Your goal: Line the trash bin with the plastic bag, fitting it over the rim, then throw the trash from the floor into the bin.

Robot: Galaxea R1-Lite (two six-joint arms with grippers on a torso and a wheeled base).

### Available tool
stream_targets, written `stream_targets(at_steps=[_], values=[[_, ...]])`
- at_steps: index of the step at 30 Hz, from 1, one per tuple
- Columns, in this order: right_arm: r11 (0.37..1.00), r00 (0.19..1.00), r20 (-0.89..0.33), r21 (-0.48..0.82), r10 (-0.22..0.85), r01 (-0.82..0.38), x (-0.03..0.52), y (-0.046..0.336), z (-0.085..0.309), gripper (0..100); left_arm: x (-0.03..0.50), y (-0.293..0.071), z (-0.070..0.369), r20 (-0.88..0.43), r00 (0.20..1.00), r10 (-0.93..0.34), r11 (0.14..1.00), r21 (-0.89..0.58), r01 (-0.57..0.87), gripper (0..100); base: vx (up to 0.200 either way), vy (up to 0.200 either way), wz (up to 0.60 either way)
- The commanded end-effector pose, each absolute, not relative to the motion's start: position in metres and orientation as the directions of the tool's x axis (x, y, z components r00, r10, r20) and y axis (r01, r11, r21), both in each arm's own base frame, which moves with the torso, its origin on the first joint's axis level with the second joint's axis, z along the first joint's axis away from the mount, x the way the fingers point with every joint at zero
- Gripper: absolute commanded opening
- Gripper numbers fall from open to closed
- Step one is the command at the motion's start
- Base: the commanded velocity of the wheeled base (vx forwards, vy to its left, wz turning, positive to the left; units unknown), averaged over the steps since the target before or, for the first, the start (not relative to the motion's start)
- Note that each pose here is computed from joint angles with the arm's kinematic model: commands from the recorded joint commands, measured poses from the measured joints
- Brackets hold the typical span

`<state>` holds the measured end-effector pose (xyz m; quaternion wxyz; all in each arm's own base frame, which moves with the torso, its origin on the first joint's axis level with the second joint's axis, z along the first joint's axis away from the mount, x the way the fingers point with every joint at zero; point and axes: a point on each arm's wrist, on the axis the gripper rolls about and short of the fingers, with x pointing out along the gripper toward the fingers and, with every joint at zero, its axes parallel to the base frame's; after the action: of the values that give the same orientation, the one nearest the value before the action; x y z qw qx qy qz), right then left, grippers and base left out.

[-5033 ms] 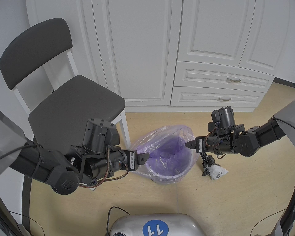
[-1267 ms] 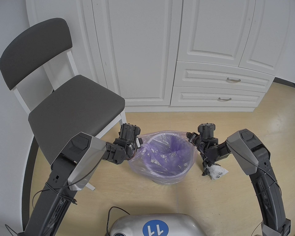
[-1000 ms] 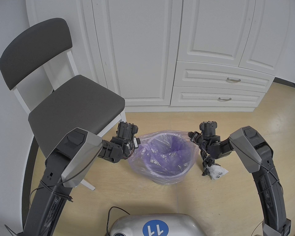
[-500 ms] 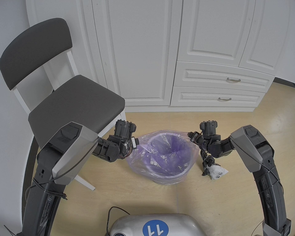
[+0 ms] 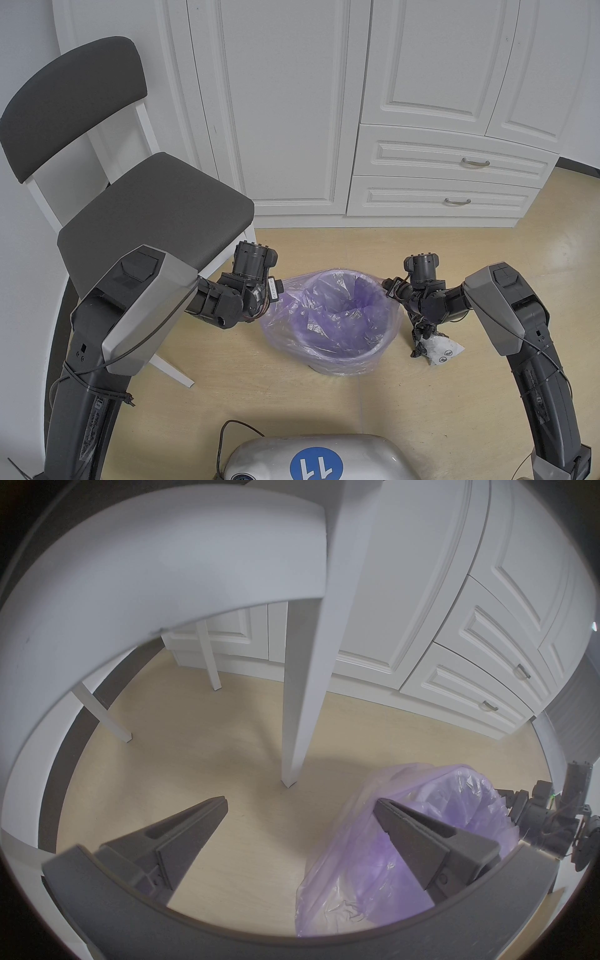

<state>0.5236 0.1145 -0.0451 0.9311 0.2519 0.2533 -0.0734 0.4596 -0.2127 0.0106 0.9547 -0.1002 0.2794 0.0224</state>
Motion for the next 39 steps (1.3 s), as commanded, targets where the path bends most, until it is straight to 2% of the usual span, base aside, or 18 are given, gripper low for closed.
stream_targets(at_steps=[1, 12, 15, 24, 25, 31, 39], values=[[0.861, 0.859, -0.512, 0.430, -0.015, 0.272, 0.523, 0.114, -0.047, 100, 0.457, -0.213, 0.016, -0.534, 0.845, -0.016, 0.979, -0.181, -0.096, 100, 0.000, 0.000, 0.00], [0.867, 0.853, -0.522, 0.422, -0.006, 0.264, 0.506, 0.106, -0.008, 100, 0.439, -0.216, 0.041, -0.527, 0.849, -0.039, 0.980, -0.188, -0.071, 100, 0.000, 0.000, 0.00], [0.881, 0.844, -0.533, 0.423, 0.054, 0.211, 0.492, 0.105, 0.007, 100, 0.428, -0.219, 0.048, -0.533, 0.844, -0.052, 0.981, -0.185, -0.056, 100, 0.000, 0.000, 0.00], [0.886, 0.852, -0.522, 0.410, 0.032, 0.218, 0.479, 0.085, 0.035, 100, 0.410, -0.215, 0.062, -0.531, 0.842, -0.098, 0.978, -0.207, -0.017, 100, 0.000, 0.000, 0.00], [0.881, 0.861, -0.506, 0.425, 0.041, 0.207, 0.467, 0.077, 0.059, 100, 0.402, -0.217, 0.068, -0.510, 0.853, -0.115, 0.976, -0.217, 0.002, 100, 0.000, 0.000, 0.00], [0.875, 0.872, -0.484, 0.451, 0.074, 0.176, 0.424, 0.064, 0.108, 100, 0.384, -0.220, 0.083, -0.485, 0.862, -0.145, 0.973, -0.226, 0.036, 100, 0.000, 0.000, 0.00], [0.880, 0.875, -0.480, 0.440, 0.063, 0.178, 0.373, 0.050, 0.125, 100, 0.369, -0.223, 0.099, -0.457, 0.873, -0.172, 0.969, -0.236, 0.067, 100, 0.000, 0.000, 0.00]])
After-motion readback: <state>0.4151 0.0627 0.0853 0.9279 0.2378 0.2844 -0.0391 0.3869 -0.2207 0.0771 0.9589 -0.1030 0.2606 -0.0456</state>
